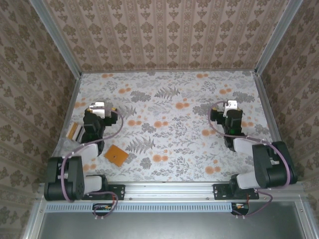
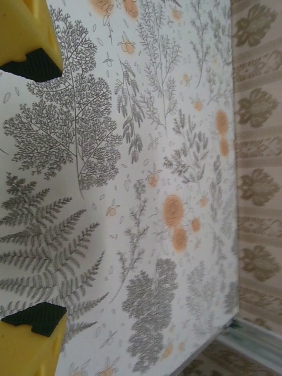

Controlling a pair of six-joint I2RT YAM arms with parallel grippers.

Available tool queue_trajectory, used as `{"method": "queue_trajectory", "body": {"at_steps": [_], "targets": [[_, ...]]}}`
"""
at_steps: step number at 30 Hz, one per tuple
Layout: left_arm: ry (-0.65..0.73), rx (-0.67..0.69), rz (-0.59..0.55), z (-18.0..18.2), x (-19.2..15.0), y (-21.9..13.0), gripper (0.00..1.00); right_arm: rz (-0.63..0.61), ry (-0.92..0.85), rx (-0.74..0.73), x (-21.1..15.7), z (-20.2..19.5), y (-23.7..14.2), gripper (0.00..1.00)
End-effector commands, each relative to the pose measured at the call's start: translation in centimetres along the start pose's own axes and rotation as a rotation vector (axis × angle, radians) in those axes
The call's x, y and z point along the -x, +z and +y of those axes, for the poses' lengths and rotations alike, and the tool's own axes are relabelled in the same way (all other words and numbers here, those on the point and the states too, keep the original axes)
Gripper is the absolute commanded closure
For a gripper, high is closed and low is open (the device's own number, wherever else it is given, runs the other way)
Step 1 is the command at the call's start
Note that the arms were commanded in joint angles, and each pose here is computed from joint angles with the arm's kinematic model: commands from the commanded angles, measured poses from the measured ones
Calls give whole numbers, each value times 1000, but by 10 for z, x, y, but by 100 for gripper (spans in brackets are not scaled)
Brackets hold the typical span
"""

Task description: Put the credit cards into the card holder

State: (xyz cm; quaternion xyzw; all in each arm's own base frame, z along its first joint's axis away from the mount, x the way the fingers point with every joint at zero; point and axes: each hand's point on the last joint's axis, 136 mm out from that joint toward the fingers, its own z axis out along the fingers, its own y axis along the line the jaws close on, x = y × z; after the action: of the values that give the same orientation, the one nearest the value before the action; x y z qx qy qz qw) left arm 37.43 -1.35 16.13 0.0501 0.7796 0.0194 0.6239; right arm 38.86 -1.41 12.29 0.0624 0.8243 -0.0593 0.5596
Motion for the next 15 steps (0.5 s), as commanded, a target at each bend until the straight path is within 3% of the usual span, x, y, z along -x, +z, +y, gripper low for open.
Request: {"method": "queue_trajectory", "body": {"at_steps": [1,8,13,15], "targets": [[-66,-25,13,-4,13,-15,0,139,66,-31,14,-4,-11,0],[-448,50,225,8,35,-50,0,253,378,87,25,19,-39,0],[-598,-306,377,-61,35,-71,0,342,462,438,33,79,-59,0],[-600,-342,479,-81,19,-84,0,381,482,568,38,102,-69,0]]}}
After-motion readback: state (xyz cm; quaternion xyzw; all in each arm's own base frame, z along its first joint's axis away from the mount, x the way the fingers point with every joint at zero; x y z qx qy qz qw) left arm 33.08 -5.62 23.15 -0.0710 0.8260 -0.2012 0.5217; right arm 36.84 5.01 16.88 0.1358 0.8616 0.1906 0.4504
